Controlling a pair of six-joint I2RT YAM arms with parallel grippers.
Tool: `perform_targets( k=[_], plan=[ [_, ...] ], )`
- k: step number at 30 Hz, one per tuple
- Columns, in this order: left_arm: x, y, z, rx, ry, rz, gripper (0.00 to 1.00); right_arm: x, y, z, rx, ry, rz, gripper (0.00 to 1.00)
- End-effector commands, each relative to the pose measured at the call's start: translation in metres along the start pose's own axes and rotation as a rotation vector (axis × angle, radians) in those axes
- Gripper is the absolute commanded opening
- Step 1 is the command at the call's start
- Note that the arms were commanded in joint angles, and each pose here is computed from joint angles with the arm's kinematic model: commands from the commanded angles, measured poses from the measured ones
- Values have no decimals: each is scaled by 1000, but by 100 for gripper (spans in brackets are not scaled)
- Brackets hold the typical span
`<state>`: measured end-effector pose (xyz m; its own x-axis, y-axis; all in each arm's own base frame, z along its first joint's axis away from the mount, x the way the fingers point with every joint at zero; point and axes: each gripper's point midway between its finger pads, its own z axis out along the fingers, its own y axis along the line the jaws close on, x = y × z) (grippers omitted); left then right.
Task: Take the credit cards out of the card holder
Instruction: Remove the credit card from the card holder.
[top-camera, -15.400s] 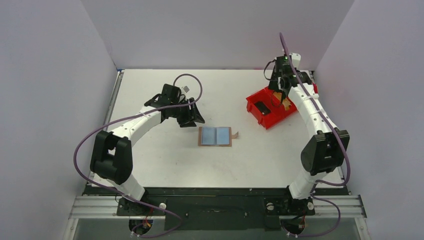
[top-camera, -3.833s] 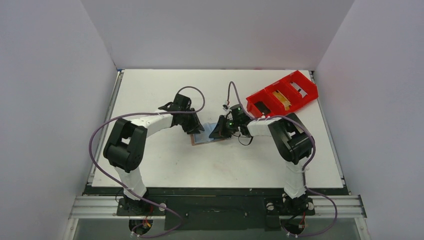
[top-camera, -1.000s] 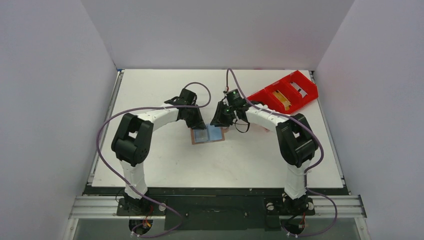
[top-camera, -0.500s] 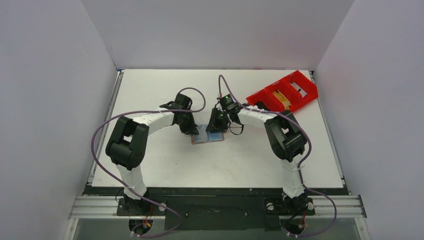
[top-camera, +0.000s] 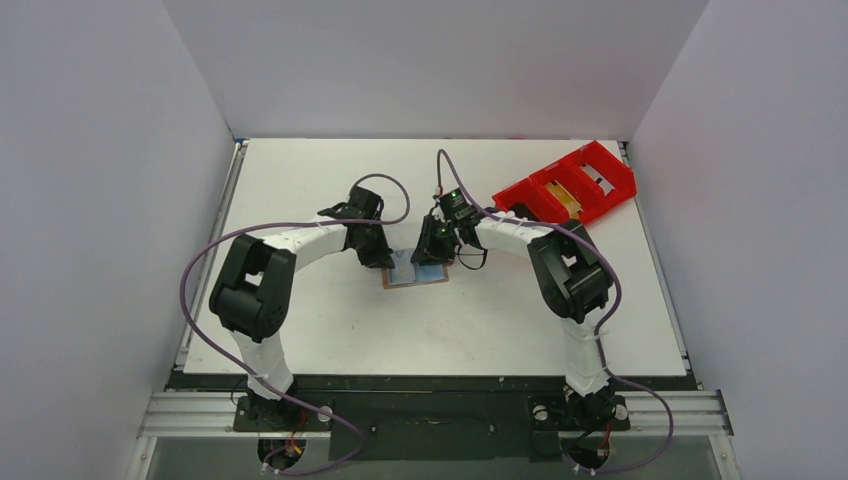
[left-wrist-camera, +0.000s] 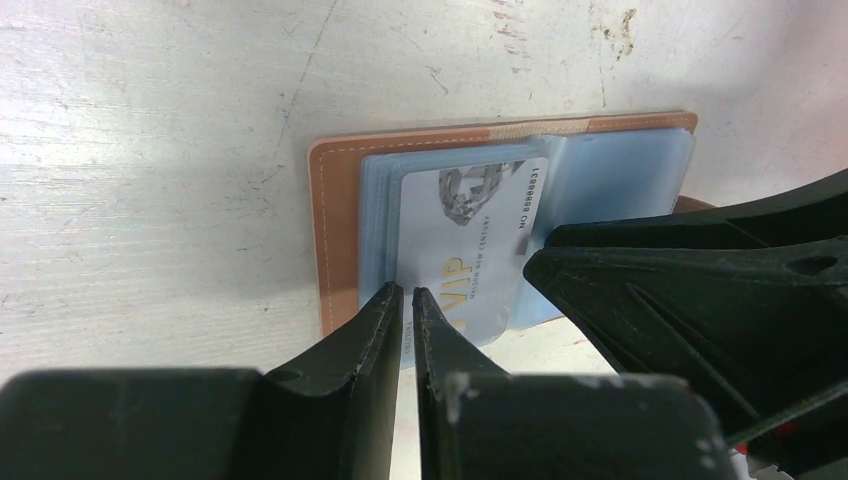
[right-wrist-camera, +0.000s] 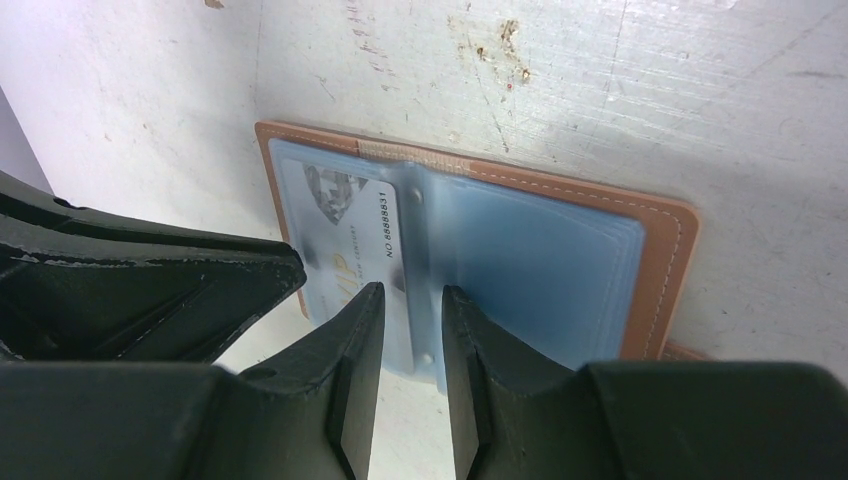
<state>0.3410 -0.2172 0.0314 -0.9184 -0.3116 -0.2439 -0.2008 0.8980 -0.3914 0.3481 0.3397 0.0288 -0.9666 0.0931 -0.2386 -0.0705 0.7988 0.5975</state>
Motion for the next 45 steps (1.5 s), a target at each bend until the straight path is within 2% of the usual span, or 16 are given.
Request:
perform_targets(
  k=[1, 29, 32, 35, 37, 42, 45],
  plan=[
    [-12, -2, -13, 3, -50, 20, 7, -9, 12, 0, -35, -30, -33, 25],
    [8, -11, 12, 44, 24, -6, 3, 9, 6, 17, -68, 21, 10, 21],
    [10, -8, 14, 28, 29, -13, 2, 9, 4, 16, -67, 20, 18, 16],
    [11, 1, 15, -1, 29, -26, 0, 6, -3, 12, -69, 11, 40, 8],
    [12, 7, 15, -20, 31, -32, 0, 3, -6, 9, -78, 2, 50, 6],
    [15, 15, 18, -43, 36, -43, 0, -1, -6, 5, -98, -8, 47, 7],
    [15, 17, 18, -53, 36, -48, 0, 0, -1, 3, -128, -10, 59, 14]
  ],
)
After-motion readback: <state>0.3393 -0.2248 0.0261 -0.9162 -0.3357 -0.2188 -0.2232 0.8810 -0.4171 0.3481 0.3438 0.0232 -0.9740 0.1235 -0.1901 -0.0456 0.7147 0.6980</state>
